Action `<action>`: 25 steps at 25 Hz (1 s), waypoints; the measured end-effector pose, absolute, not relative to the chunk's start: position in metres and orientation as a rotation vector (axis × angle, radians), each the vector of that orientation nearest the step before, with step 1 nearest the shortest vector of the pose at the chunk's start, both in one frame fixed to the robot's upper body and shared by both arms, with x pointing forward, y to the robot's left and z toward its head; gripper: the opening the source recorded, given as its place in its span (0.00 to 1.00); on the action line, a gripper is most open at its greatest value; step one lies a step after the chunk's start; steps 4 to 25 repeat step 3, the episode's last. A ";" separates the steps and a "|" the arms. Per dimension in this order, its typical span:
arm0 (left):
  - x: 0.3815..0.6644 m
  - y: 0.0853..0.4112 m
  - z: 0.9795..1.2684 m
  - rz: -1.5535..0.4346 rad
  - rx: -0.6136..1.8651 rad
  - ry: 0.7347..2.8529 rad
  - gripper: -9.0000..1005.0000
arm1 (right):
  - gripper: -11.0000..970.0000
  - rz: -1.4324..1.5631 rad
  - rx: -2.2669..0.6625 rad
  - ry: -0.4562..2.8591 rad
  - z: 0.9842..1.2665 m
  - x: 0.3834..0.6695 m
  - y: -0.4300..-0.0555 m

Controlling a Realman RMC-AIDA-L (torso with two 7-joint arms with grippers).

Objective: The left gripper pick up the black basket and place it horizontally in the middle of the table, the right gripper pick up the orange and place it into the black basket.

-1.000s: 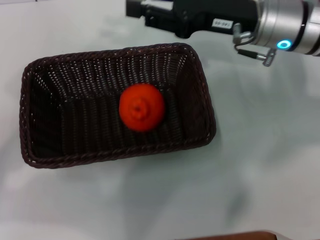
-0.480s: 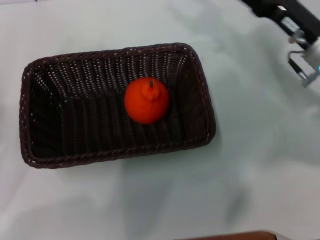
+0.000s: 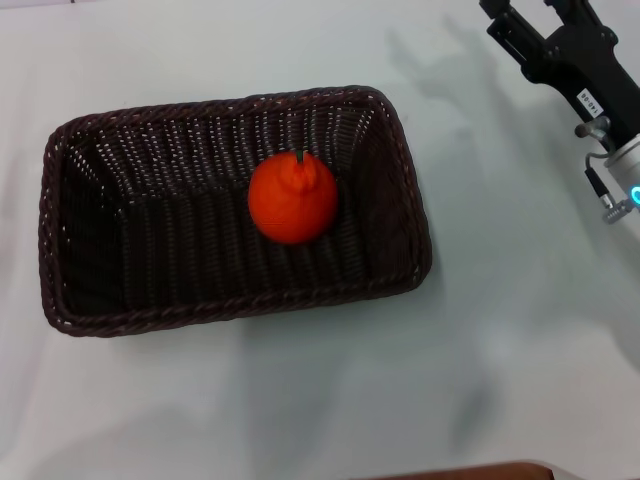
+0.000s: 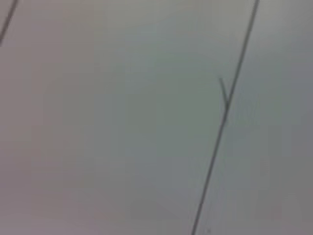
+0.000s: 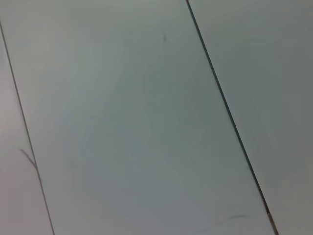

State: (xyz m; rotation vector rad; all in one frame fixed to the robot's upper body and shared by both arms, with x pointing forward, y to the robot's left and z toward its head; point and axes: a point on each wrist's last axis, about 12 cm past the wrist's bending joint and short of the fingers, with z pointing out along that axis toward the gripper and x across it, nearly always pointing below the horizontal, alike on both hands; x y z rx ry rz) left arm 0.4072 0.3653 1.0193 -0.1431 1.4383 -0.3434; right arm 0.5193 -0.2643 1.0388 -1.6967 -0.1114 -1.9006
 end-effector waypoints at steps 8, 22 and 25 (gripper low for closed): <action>0.408 0.366 1.019 -0.336 -0.169 1.426 0.67 | 0.96 -1.901 -1.692 -0.106 1.039 0.519 -0.264; 0.408 0.366 1.019 -0.336 -0.169 1.426 0.67 | 0.96 -1.901 -1.692 -0.106 1.039 0.519 -0.264; 0.408 0.366 1.019 -0.336 -0.169 1.426 0.67 | 0.96 -1.901 -1.692 -0.106 1.039 0.519 -0.264</action>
